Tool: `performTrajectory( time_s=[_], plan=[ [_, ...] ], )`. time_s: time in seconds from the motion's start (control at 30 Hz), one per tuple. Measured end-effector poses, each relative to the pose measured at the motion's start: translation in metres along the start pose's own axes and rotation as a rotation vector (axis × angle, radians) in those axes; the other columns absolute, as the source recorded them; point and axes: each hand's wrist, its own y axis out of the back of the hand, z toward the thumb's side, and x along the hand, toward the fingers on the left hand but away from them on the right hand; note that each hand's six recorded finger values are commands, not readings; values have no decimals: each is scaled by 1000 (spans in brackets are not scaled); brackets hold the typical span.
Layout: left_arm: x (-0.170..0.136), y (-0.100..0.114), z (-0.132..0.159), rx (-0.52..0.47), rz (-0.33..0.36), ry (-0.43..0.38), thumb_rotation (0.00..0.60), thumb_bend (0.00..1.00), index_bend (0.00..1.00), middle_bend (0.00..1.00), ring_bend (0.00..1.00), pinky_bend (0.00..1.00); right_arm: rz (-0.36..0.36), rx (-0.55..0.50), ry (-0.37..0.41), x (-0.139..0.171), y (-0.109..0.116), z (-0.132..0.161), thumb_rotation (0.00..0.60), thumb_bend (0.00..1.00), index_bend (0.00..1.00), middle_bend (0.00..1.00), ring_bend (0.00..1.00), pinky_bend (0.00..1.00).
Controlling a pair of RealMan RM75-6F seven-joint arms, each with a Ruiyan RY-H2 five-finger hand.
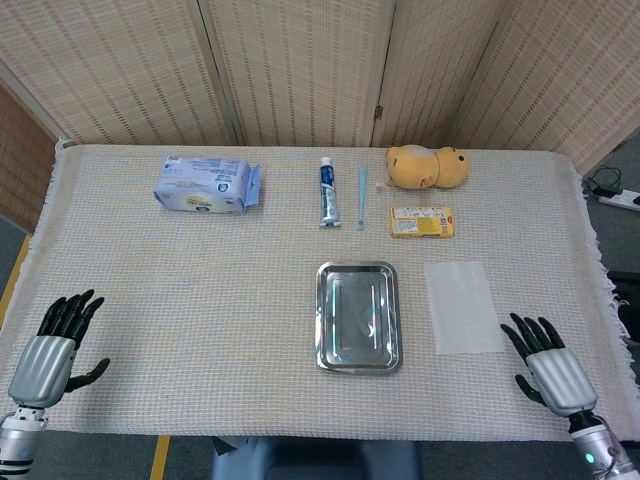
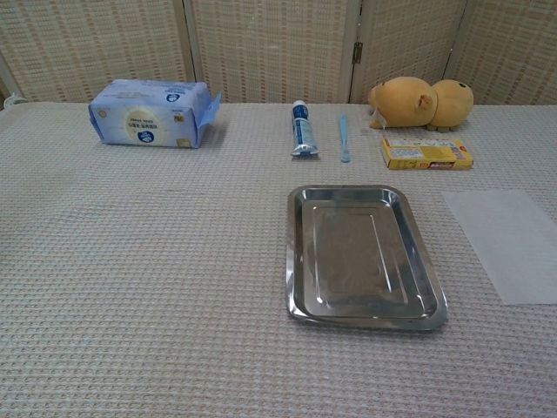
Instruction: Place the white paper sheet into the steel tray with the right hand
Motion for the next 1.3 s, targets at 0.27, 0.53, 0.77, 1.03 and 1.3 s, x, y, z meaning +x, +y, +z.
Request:
performTrajectory(
  time_s=[0.27,0.53,0.77,1.03,1.3],
  plan=[
    [-1,2,0,-24,4,-6,600,194,29,61,0,12,59,21,-13,-9,-16,-1,600,407,116,0,0,0],
    [-1,5,0,-48,13,-18,600,194,33,61,0,7,32,31,-11,-23,-27,2,600,407,225,0,0,0],
    [-1,6,-1,-58,10,-18,600,194,39,61,0,0,-10,8,8,-34,-35,7,600,408,237,0,0,0],
    [-2,6,0,-66,-8,-26,600,194,30,28,0,0,-38,30,20,-43,-44,14,600,408,237,0,0,0],
    [-3,10,-2,-75,4,-24,600,194,31,12,0,0,-22,3,29,-49,-48,16,600,408,237,0,0,0]
  ],
)
